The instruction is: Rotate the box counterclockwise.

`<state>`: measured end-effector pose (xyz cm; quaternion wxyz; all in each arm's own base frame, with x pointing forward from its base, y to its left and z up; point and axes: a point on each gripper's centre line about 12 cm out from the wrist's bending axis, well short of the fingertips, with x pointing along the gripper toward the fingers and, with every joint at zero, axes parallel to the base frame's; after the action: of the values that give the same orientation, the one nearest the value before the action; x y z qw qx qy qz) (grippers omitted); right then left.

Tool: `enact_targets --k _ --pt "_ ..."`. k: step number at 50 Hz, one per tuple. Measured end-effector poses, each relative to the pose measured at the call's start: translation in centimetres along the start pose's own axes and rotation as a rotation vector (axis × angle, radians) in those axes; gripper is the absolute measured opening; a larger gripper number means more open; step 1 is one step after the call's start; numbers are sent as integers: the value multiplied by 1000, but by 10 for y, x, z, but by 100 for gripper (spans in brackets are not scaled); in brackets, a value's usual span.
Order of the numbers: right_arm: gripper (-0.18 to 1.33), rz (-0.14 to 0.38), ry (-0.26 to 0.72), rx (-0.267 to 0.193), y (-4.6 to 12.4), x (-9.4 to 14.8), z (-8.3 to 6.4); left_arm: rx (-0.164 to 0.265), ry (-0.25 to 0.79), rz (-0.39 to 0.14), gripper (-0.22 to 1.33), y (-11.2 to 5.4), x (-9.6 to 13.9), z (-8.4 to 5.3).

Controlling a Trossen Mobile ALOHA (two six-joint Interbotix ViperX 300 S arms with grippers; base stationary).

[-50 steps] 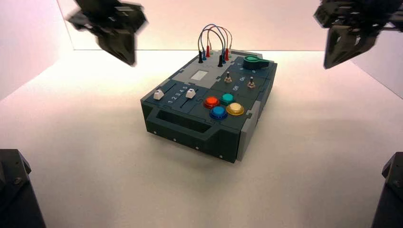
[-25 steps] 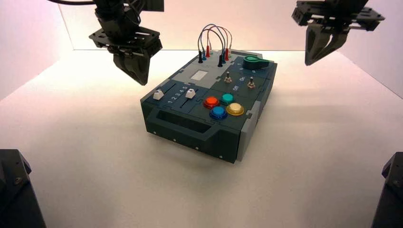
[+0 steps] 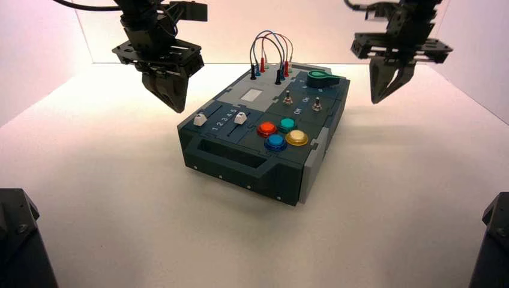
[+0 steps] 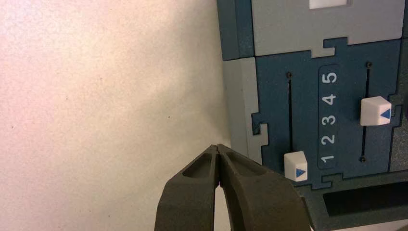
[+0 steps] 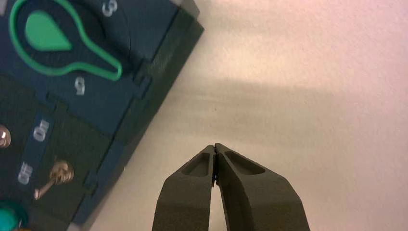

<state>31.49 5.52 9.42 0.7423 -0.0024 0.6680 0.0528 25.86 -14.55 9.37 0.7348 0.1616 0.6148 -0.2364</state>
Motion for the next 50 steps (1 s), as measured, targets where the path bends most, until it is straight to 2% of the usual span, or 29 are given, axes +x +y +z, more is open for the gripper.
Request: enact_targets --k 18,29,33,42,50 --pt "-14 6 10 -4 5 13 21 -1 78 -9 -17 -1 18 -8" --pt "-15 18 -7 -58 27 16 39 18 115 -19 -17 -9 29 -12" --pt "-15 20 -12 -54 28 16 44 19 117 -19 -16 -9 30 -12" --pt "-15 20 -13 -60 29 18 48 18 106 -19 -17 -10 30 -10" --pt "-15 21 -21 -59 29 17 51 40 106 -24 -17 -18 30 -9"
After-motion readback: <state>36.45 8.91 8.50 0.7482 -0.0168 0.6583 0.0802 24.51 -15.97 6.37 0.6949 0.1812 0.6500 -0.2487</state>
